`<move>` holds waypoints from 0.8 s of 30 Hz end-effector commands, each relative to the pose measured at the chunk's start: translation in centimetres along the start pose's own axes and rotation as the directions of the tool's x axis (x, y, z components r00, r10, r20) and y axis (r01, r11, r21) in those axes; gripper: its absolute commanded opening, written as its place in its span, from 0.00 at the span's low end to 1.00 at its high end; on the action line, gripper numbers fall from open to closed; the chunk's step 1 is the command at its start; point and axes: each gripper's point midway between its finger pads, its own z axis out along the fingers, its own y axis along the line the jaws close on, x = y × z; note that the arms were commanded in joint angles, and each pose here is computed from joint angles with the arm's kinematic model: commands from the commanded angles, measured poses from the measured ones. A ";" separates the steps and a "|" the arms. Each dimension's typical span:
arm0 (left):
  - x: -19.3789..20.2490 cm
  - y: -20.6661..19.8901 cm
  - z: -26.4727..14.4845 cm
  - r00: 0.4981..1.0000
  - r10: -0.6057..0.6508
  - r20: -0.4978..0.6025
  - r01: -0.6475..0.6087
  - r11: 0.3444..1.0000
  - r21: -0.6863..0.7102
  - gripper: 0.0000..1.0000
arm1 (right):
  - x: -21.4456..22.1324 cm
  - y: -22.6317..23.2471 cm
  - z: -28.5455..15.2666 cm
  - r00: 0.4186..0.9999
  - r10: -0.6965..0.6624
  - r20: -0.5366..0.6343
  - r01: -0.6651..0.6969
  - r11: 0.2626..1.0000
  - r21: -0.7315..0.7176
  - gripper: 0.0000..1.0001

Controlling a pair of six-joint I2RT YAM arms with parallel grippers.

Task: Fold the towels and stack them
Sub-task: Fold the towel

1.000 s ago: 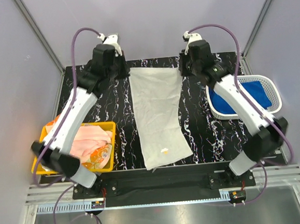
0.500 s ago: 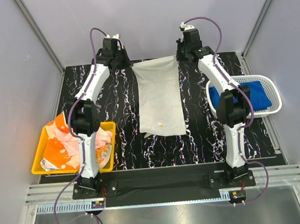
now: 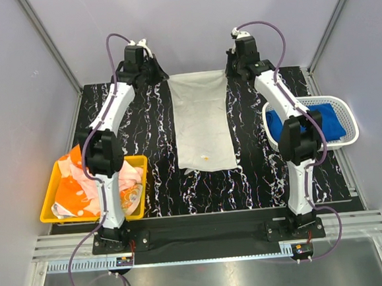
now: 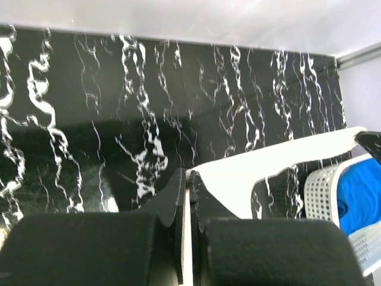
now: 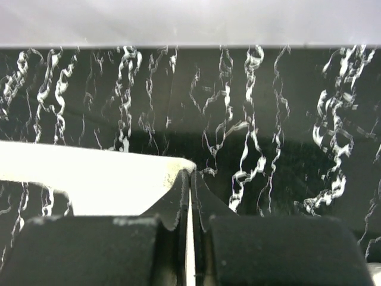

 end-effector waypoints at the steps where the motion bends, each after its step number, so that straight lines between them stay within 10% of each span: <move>1: -0.9 -1.1 -2.8 0.999 -0.007 0.045 0.005 0.999 0.047 0.00 | -0.9 -1.0 -2.5 0.999 0.023 0.038 -0.024 1.000 0.011 0.00; 24: 18.3 -1.2 -9.9 0.983 0.016 -0.184 -0.037 0.993 -0.109 0.00 | 17.8 0.9 -12.8 0.940 0.194 -0.280 -0.224 0.972 -0.078 0.00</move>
